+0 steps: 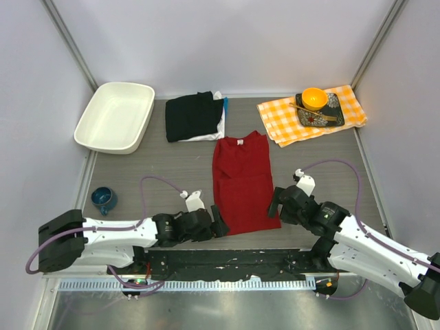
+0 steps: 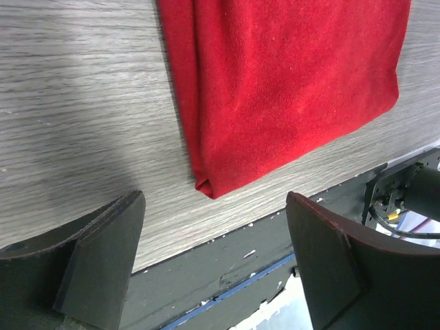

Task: Fold and stack the t-shirts
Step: Fold the tshirt

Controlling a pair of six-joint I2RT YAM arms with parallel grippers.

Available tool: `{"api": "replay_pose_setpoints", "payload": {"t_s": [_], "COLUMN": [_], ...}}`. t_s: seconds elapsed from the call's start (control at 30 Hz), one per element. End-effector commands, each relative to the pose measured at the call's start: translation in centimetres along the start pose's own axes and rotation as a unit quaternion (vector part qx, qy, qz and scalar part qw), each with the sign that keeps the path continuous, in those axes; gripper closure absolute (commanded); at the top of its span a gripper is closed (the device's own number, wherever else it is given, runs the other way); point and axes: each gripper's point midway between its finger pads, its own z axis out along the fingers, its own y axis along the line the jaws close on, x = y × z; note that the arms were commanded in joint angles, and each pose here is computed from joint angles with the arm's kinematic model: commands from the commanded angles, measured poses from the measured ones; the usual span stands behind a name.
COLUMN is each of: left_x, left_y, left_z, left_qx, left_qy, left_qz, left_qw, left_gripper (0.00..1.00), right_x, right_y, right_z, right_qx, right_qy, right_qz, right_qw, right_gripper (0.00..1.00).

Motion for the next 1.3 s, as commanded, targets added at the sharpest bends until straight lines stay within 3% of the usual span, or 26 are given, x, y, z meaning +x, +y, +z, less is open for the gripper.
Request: {"api": "replay_pose_setpoints", "payload": {"t_s": [0.0, 0.37, 0.53, 0.67, 1.13, 1.27], "left_x": [0.5, 1.7, 2.0, 1.8, 0.5, 0.6], "left_y": [-0.5, 0.6, 0.7, 1.3, 2.5, 2.5], "left_z": [1.0, 2.3, 2.8, 2.9, 2.1, 2.2], "left_qx": [0.014, -0.014, -0.022, -0.033, -0.049, -0.048], "left_qy": [0.002, 0.021, 0.026, 0.018, -0.010, -0.008], "left_qz": [-0.023, -0.022, -0.020, -0.021, -0.018, -0.018], "left_qw": [1.000, 0.999, 0.999, 0.999, 0.999, 0.999], "left_gripper": [0.17, 0.53, 0.65, 1.00, 1.00, 1.00], "right_x": [0.1, 0.5, 0.6, 0.9, 2.8, 3.8], "right_y": [0.2, 0.4, 0.4, 0.5, 0.3, 0.0], "right_z": [0.0, 0.3, 0.4, 0.4, 0.6, 1.0], "right_qx": [-0.008, -0.013, -0.015, -0.019, -0.026, -0.027], "right_qy": [-0.003, 0.002, 0.006, 0.010, 0.048, 0.063], "right_qz": [0.010, 0.016, 0.017, 0.018, 0.026, 0.029], "right_qw": [1.000, 1.000, 1.000, 1.000, 0.998, 0.997], "right_gripper": [0.10, 0.11, 0.11, 0.11, 0.16, 0.32]}}
